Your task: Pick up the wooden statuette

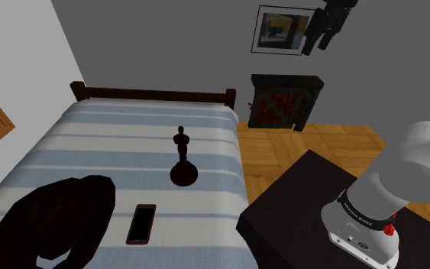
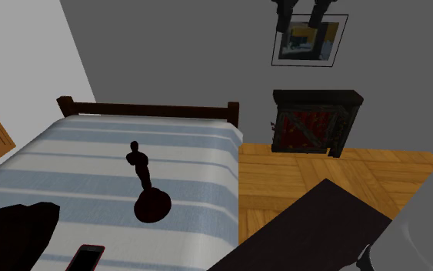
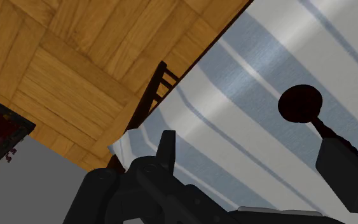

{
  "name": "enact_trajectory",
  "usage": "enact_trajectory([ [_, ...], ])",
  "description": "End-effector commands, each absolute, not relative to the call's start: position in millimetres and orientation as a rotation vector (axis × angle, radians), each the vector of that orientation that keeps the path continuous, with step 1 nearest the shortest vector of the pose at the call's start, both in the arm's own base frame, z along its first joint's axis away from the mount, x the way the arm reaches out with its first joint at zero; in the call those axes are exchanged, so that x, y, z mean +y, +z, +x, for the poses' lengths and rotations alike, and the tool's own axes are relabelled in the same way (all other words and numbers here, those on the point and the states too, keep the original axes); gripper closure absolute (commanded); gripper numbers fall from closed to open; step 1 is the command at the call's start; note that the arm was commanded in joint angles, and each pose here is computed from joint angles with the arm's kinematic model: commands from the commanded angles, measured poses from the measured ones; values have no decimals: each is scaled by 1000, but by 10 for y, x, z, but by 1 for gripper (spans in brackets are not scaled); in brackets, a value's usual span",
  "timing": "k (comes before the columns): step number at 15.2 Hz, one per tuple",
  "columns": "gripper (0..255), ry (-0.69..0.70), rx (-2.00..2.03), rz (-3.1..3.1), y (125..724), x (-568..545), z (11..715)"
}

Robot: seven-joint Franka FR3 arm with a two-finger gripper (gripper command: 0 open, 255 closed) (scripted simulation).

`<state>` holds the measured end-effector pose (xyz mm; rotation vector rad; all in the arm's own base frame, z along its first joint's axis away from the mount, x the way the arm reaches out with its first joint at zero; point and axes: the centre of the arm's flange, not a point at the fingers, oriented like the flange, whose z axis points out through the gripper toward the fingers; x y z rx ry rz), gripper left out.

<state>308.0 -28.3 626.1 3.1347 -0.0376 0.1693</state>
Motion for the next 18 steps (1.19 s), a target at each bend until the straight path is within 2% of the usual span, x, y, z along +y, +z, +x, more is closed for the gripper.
enact_trajectory([
  [1, 0, 169, -38, 3135, 6261, -283, 3080],
  [18, 0, 289, 244, 3035, 4848, 1167, 4077],
])
